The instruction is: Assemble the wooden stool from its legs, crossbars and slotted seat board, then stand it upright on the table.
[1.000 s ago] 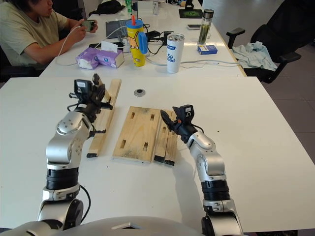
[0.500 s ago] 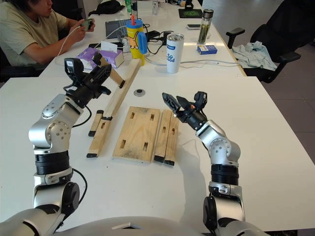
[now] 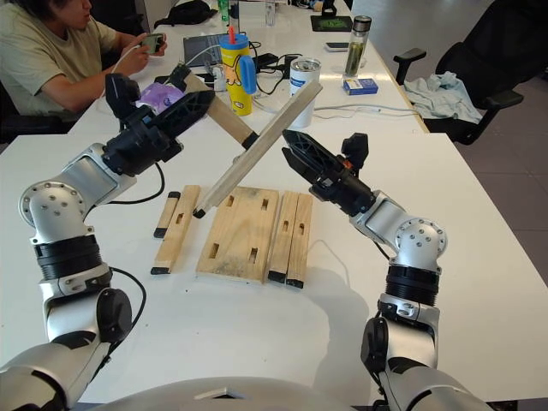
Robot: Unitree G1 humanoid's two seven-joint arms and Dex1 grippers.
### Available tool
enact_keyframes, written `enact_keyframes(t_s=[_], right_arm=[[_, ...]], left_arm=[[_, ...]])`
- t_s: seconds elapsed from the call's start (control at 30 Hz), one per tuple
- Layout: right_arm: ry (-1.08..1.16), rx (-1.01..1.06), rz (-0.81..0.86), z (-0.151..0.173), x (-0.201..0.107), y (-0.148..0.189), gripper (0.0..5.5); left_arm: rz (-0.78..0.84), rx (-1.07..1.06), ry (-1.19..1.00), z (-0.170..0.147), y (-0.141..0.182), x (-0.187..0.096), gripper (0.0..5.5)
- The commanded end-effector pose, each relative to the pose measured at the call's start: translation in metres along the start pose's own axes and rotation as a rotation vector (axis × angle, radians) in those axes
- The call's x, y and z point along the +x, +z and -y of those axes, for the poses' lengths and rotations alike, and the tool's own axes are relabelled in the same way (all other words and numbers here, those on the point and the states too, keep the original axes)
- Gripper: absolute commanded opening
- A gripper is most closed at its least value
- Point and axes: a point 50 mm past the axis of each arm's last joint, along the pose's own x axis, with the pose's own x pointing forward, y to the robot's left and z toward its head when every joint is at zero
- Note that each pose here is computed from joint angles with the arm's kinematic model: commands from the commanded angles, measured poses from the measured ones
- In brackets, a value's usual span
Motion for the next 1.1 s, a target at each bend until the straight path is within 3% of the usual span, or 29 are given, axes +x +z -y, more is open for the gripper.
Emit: enact_keyframes(t_s=[0.03, 0.23, 0.87, 1.07, 1.1], right_arm=[[0.106, 0.012, 0.020, -0.017, 0.004, 0.013, 5.40], [0.114, 0.012, 0.016, -0.020, 0.006, 0.015, 5.40], [0.185, -0.059, -0.003, -0.027, 0.000, 0.013, 2.20], [0.203, -0.061, -0.013, -0.027, 0.000, 0.013, 2.11], [0.205, -0.061, -0.015, -0.027, 0.000, 0.013, 2.11]], left_arm=[[-0.023, -0.036, -0.036, 0.003, -0.002, 0.005, 0.40], [-0.056, -0.080, -0.067, 0.006, -0.007, 0.007, 0.40], [-0.077, -0.133, -0.085, 0.008, -0.007, 0.007, 0.40], [-0.083, -0.096, -0.080, 0.010, -0.008, 0.008, 0.40], [-0.080, -0.092, -0.077, 0.010, -0.008, 0.008, 0.76]])
